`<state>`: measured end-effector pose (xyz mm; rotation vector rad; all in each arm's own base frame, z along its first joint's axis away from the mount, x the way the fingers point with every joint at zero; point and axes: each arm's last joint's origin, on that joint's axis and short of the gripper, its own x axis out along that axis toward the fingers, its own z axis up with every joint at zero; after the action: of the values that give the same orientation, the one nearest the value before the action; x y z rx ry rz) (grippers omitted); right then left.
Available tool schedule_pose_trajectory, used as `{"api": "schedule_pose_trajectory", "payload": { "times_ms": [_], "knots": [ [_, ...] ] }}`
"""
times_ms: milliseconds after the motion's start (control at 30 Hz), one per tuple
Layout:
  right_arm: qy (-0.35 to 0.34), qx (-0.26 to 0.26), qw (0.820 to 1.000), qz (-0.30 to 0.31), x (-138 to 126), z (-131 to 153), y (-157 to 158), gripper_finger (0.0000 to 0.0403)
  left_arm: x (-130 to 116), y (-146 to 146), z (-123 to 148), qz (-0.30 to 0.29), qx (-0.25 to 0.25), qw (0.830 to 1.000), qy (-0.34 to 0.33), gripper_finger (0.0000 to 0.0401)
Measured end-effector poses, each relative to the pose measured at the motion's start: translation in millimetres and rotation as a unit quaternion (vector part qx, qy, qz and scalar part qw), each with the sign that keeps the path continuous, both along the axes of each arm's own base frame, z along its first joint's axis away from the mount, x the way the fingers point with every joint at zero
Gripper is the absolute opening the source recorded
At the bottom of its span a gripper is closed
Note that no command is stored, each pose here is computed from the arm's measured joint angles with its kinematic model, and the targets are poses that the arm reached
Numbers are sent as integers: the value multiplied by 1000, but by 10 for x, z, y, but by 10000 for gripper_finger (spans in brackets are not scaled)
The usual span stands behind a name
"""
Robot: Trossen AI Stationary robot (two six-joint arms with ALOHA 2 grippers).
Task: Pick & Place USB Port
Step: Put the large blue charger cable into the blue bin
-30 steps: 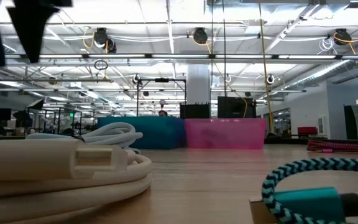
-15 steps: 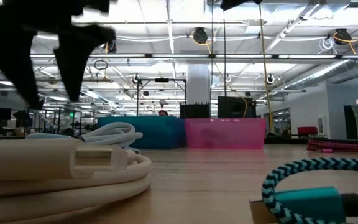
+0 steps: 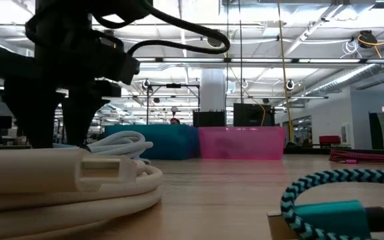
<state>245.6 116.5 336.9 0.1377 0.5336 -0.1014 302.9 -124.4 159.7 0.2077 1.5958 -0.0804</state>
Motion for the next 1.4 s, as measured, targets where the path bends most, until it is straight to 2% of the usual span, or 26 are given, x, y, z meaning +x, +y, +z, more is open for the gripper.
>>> {"api": "schedule_pose_trajectory", "payload": {
  "times_ms": [200,300,433,567,600,633,800,967,1133,1200,1267,1333,1400],
  "knots": [
    [-10,10,1000,2,-46,37,3,116,60,-24,-38,29,-33,999,-15,226],
    [-13,14,1000,0,-42,40,4,116,85,-46,-123,52,-50,997,-4,205],
    [-17,18,1000,1,-36,48,7,116,127,-88,-241,84,-71,994,10,150],
    [-25,23,999,2,-29,62,11,116,142,-67,-309,155,-66,986,21,56],
    [-25,24,999,3,-28,63,12,116,148,-55,-297,174,-67,982,18,34],
    [-28,26,999,3,-26,68,13,116,147,-42,-260,189,-69,979,12,30],
    [-37,33,999,2,-16,84,18,117,100,40,87,273,-77,958,-45,30],
    [-47,44,998,2,-6,104,25,117,-45,182,736,346,-103,918,-166,30],
    [-70,62,996,11,15,150,42,117,-287,519,1324,427,-102,847,-299,30],
    [-82,66,994,12,24,174,48,117,-351,726,1470,453,-84,819,-341,30],
    [-94,67,993,13,37,198,45,117,-393,974,1569,474,-69,799,-364,30],
    [-107,68,992,13,54,223,34,117,-379,1238,1616,484,-55,785,-383,30],
    [-117,69,991,12,65,244,27,117,-333,1476,1644,480,-58,779,-399,30]
  ]
}}
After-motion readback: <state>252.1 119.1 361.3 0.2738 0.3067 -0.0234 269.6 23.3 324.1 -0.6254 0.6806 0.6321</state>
